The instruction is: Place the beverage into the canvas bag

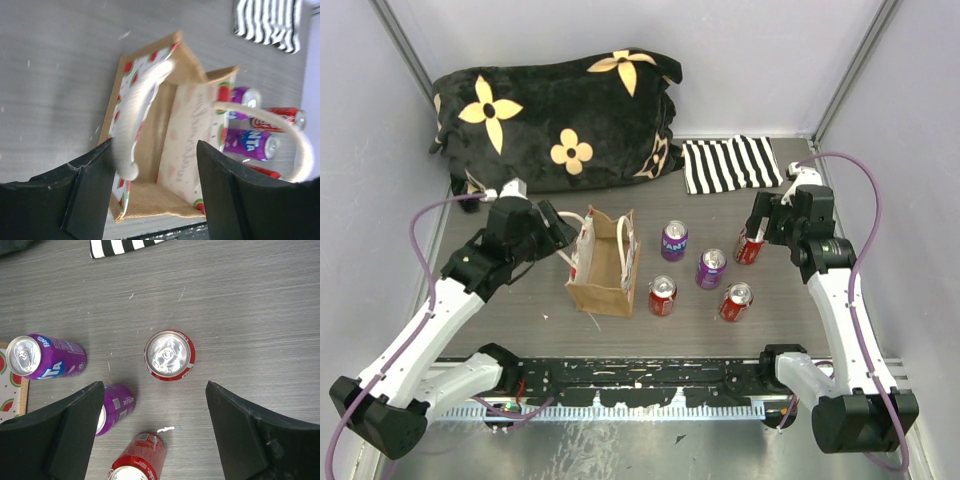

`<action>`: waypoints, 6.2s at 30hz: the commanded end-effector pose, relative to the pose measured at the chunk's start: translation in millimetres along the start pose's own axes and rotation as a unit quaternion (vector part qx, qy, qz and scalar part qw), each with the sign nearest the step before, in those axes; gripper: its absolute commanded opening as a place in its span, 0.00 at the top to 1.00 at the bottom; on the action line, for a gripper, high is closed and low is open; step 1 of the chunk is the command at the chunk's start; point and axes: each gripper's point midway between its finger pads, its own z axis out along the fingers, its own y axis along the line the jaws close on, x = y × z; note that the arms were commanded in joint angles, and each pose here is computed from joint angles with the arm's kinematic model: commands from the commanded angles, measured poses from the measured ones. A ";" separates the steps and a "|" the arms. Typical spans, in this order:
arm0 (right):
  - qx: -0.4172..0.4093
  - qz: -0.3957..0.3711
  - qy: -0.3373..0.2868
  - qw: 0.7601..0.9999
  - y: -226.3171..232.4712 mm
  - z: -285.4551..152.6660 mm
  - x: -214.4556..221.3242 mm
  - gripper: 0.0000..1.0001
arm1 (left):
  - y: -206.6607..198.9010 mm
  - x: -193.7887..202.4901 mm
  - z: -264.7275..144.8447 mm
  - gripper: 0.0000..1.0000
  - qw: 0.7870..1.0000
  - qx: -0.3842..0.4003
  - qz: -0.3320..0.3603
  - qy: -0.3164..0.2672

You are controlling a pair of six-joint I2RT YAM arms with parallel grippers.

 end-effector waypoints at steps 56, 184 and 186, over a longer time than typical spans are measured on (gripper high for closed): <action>-0.029 -0.116 0.128 0.985 211.0 40.9 27.7 0.02 | -9.8 -34.6 7.4 0.05 0.934 0.100 0.337 0.061; -0.208 -0.175 0.053 0.961 379.7 -37.8 -41.7 0.99 | 11.4 -51.8 -7.6 0.07 0.970 0.064 0.225 0.065; -0.202 -0.176 0.056 0.962 375.0 -37.3 -39.1 0.99 | 11.4 -51.7 -5.4 0.08 0.970 0.064 0.225 0.067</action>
